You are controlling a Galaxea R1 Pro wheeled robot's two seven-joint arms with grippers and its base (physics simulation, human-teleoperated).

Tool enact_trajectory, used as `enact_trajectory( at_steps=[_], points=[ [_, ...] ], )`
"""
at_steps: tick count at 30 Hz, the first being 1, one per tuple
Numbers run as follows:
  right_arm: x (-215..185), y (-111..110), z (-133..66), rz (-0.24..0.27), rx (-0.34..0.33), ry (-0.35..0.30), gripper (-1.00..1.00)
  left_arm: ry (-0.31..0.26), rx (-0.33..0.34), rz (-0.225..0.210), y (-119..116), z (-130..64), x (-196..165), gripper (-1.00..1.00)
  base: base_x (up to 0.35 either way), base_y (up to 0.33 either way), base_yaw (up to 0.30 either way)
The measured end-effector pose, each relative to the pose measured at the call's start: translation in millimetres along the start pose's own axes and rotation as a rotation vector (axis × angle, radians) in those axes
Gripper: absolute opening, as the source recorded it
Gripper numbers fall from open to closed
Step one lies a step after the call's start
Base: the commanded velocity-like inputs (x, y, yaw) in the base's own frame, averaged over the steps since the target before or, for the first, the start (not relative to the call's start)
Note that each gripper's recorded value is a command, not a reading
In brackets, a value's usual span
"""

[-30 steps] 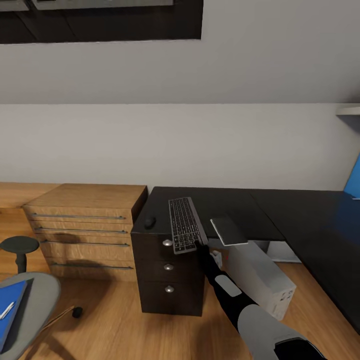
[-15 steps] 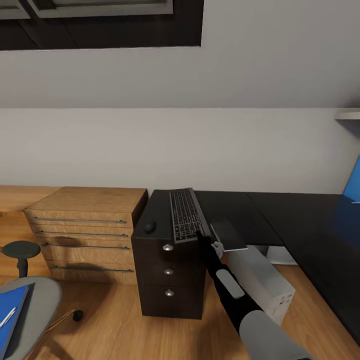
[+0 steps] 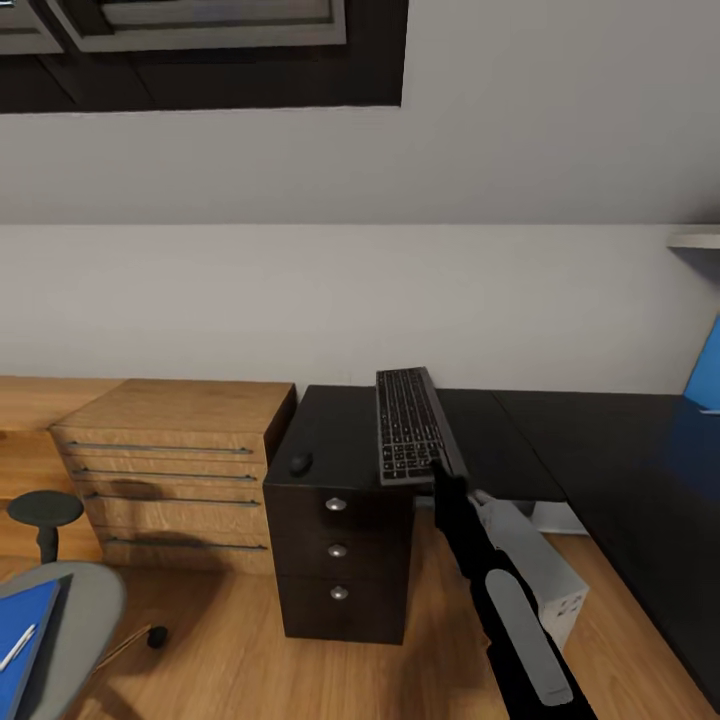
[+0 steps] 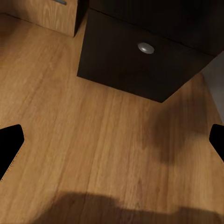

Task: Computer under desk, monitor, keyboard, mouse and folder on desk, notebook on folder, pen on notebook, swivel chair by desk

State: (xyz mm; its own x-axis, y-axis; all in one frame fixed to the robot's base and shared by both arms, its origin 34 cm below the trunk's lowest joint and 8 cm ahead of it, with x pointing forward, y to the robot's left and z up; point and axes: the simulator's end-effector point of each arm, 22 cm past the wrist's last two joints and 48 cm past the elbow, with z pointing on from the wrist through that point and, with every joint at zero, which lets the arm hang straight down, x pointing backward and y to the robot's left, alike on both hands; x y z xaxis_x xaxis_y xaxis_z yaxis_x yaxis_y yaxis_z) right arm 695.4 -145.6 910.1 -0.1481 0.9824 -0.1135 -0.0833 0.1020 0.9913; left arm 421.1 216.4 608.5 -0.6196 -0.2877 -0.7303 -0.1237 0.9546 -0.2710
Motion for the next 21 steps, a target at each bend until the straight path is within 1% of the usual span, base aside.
enact_trajectory(
  at_steps=[2,4,8,10,13,17,19,21],
  points=[
    [-3.6,11.5,-11.0,0.005,-0.012,-0.009,-1.0,-0.002,-0.004,-0.002,0.7,-1.6,-4.4,1.0,0.0,0.0,0.0],
    [-5.7,18.2,-17.4,0.008,-0.016,-0.014,-1.0,-0.004,-0.006,-0.003,0.6,-3.3,-8.2,1.0,0.0,0.0,0.0],
    [-8.5,26.7,-22.1,0.009,-0.016,-0.018,-1.0,-0.002,-0.005,-0.003,-1.9,-7.5,-13.5,1.0,-0.009,0.0,0.0],
    [-9.7,30.0,-22.5,0.01,-0.014,-0.02,-1.0,-0.002,-0.005,-0.002,-2.9,-9.3,-16.5,1.0,-0.137,-0.003,0.0],
    [-10.9,35.2,-21.9,0.009,-0.014,-0.021,-1.0,-0.005,-0.007,-0.002,-3.4,-12.1,-21.9,1.0,-0.225,-0.041,0.0],
    [-13.0,42.2,-21.0,0.011,-0.013,-0.025,-1.0,-0.006,-0.009,-0.003,-5.2,-16.0,-27.9,1.0,-0.311,-0.092,0.0],
    [-14.0,45.8,-20.5,0.012,-0.013,-0.027,-1.0,-0.006,-0.008,-0.003,-6.5,-18.0,-30.4,1.0,-0.309,-0.168,0.0],
    [-20.1,47.1,-20.4,0.026,-0.007,-0.036,-1.0,-0.007,-0.006,0.0,-8.5,-20.2,-33.5,1.0,-0.298,-0.211,0.0]
  ],
)
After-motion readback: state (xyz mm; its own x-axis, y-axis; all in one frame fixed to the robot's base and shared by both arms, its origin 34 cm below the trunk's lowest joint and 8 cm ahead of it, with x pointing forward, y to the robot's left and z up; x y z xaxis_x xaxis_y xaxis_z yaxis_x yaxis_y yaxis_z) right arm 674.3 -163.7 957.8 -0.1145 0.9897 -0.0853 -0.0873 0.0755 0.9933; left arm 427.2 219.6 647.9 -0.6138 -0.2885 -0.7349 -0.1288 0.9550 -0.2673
